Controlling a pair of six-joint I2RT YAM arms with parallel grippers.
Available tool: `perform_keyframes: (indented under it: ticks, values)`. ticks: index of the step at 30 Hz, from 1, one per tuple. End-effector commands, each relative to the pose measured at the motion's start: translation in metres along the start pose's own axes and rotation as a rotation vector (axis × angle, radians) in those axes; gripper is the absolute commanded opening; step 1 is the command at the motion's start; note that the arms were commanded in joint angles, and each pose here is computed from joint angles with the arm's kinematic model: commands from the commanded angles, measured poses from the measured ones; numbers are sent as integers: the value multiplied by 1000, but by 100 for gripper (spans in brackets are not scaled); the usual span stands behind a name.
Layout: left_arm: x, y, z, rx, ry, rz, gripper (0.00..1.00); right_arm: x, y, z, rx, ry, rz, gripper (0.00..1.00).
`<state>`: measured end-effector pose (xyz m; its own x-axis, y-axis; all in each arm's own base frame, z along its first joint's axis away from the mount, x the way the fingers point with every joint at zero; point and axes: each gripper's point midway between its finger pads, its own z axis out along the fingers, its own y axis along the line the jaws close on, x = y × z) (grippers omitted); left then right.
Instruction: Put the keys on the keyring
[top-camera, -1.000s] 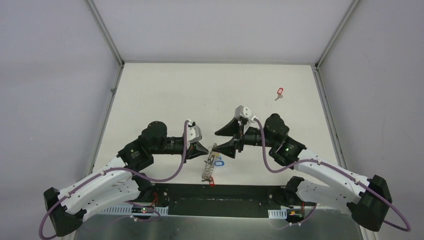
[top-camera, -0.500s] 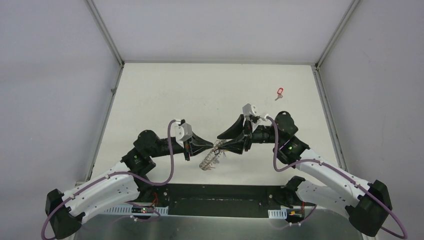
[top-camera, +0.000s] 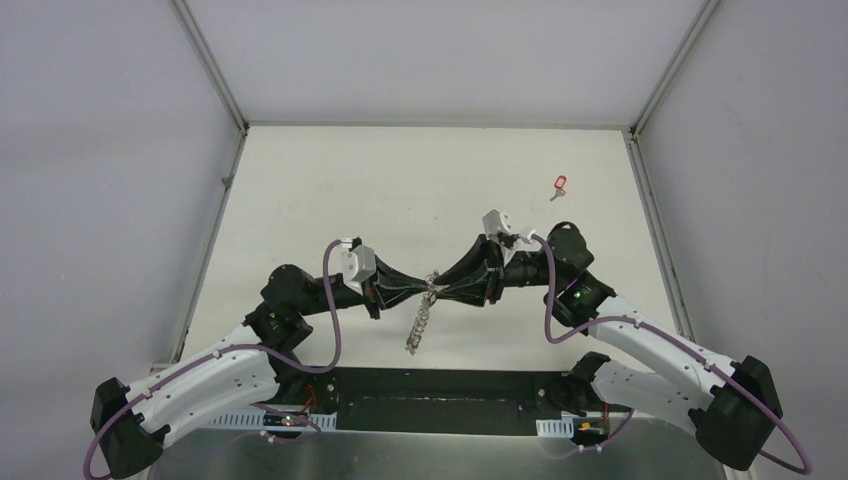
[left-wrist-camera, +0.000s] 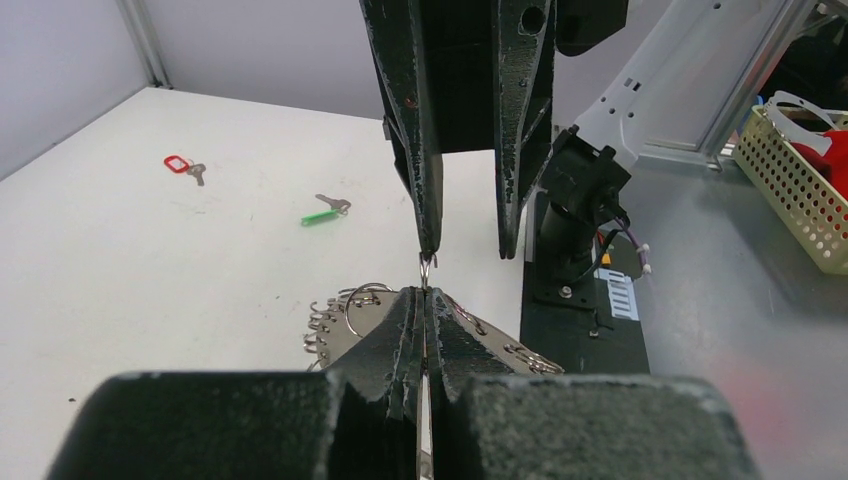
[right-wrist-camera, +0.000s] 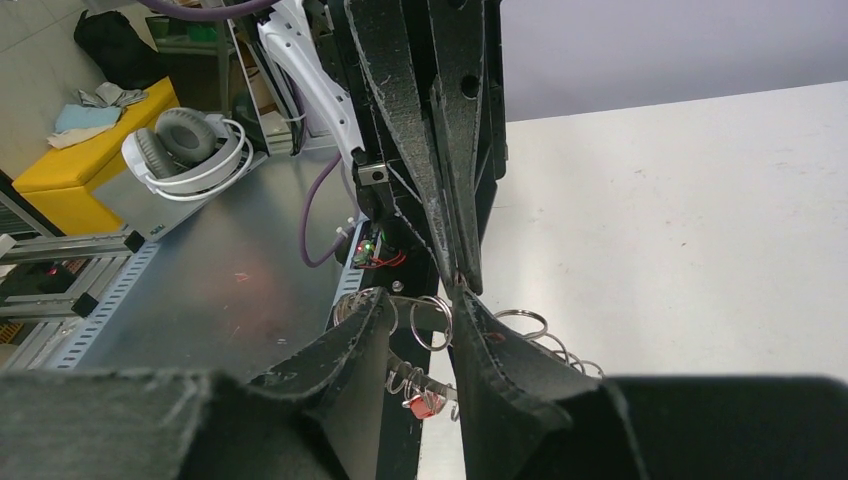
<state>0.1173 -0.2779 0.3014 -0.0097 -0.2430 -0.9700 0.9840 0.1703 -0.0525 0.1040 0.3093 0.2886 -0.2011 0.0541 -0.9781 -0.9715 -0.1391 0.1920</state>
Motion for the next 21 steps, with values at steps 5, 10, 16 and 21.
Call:
perform_keyframes:
  ticks: [5, 10, 16, 21]
  values:
    - [-43, -17, 3, 74, -143, 64, 0, -9, -9, 3, 32, -26, -26, 37]
    - [-45, -17, 3, 75, -147, 67, 0, -7, -12, 3, 47, -26, -20, 38]
    - [-43, -16, 3, 71, -137, 64, 0, -18, -4, -1, 40, -50, -77, 45]
    - [-42, -15, 3, 67, -136, 64, 0, -23, 2, -7, 45, -74, -136, 43]
